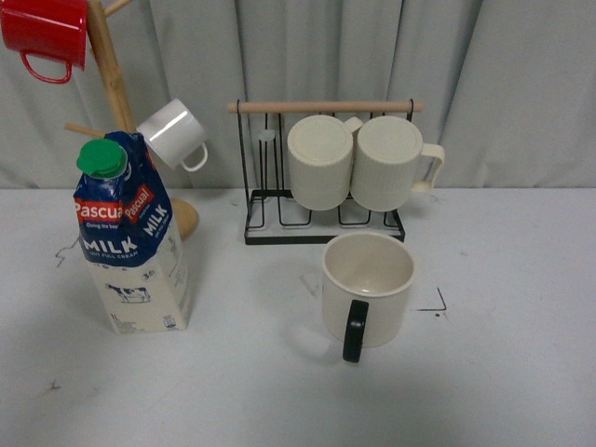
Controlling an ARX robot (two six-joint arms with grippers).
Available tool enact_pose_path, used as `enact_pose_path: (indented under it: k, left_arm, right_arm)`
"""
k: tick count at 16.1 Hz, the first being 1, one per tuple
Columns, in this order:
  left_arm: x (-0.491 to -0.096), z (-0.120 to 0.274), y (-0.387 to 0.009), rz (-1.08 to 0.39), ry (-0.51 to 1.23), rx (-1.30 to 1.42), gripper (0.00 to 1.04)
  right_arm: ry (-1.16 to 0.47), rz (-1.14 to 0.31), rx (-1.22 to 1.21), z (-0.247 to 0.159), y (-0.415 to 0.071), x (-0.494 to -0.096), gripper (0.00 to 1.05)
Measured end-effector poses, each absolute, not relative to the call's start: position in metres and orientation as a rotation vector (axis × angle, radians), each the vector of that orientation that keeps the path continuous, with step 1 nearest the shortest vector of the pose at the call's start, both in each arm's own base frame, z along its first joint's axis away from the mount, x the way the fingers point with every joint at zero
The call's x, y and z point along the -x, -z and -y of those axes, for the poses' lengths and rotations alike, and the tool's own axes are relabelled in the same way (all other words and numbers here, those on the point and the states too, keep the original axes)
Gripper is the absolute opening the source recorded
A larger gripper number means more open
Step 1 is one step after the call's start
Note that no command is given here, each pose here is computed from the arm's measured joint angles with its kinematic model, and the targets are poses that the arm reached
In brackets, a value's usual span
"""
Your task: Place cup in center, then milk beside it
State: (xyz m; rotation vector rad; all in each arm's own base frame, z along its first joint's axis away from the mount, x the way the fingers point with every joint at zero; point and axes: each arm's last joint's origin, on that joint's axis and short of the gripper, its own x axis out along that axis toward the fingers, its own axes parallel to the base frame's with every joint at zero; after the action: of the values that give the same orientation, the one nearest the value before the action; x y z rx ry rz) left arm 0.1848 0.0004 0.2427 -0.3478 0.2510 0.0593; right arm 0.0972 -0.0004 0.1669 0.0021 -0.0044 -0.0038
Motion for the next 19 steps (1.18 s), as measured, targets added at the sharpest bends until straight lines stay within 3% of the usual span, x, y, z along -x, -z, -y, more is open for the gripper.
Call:
enact_pose_path:
  k: [5,9,19]
  left_arm:
    - [-0.273,0.020,-0.236,-0.308,0.034,0.263,0.98]
    - [-0.309,0.035,-0.211,-0.356,0.065,0.164,0.98]
    - [-0.329,0.069,-0.162,-0.437,0.072,-0.046,0.95]
  right_arm:
    - [0.004,0.004,-0.002,0.000,-0.167,-0.097,0.98]
    - [0.004,0.004,-0.002,0.000,-0.167,-0.097,0.98]
    - [0.004,0.004,-0.002,0.000,-0.167,-0.097,0.98]
